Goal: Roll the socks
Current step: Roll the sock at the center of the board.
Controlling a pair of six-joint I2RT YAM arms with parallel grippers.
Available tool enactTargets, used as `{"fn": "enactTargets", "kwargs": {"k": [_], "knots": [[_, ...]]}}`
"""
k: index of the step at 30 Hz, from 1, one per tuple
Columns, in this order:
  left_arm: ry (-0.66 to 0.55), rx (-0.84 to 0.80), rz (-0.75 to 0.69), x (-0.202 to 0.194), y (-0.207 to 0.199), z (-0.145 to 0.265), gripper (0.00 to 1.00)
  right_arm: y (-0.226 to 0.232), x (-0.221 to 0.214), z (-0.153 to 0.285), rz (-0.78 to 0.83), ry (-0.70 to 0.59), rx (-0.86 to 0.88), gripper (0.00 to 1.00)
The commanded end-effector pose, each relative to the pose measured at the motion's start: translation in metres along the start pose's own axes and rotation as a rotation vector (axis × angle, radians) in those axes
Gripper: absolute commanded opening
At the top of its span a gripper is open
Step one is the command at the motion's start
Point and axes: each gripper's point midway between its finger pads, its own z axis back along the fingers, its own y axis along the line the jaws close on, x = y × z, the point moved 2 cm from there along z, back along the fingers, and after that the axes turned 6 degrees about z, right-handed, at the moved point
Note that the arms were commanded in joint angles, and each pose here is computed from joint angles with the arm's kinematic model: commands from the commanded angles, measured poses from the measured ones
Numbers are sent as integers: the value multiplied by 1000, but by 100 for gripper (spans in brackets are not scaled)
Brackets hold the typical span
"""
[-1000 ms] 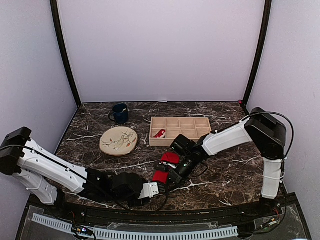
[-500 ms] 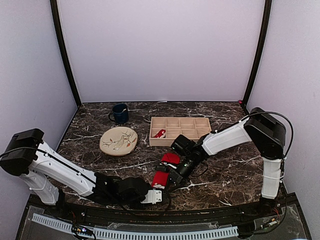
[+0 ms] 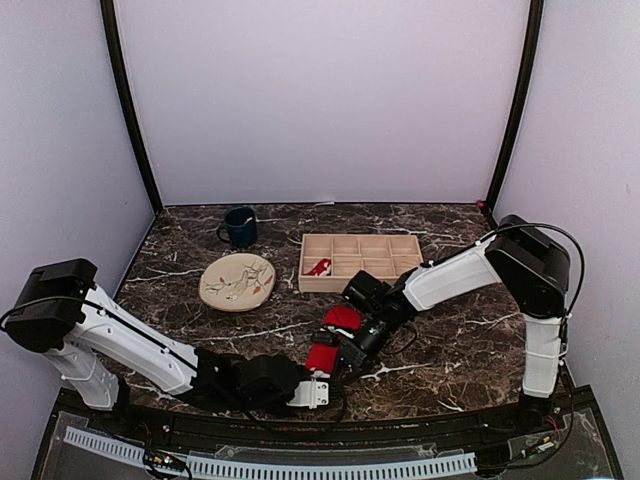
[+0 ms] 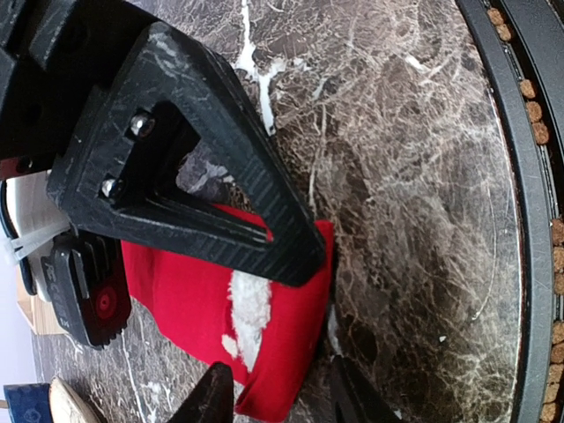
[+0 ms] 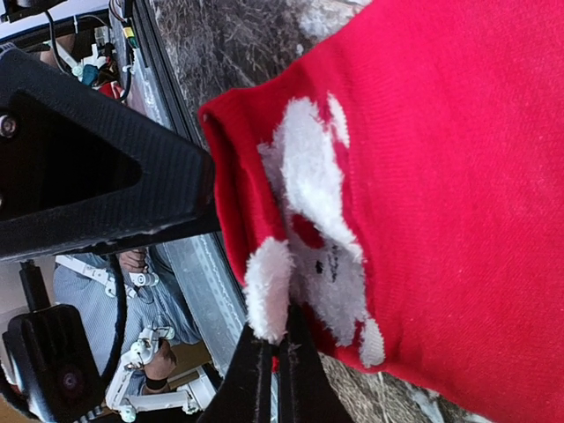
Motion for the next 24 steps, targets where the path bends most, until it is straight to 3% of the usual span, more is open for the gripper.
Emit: {"fn": "enactTargets", "kwargs": {"k": [1, 21, 24], "knots": [[-18, 0, -29, 6, -2, 0, 38, 1, 2, 1, 1, 4, 27, 0], [17, 135, -131, -10, 1, -1, 38, 3, -1, 2, -67, 21, 121, 0], [20, 133, -136, -12, -2, -1, 29, 4, 1, 3, -69, 13, 129, 0]]}}
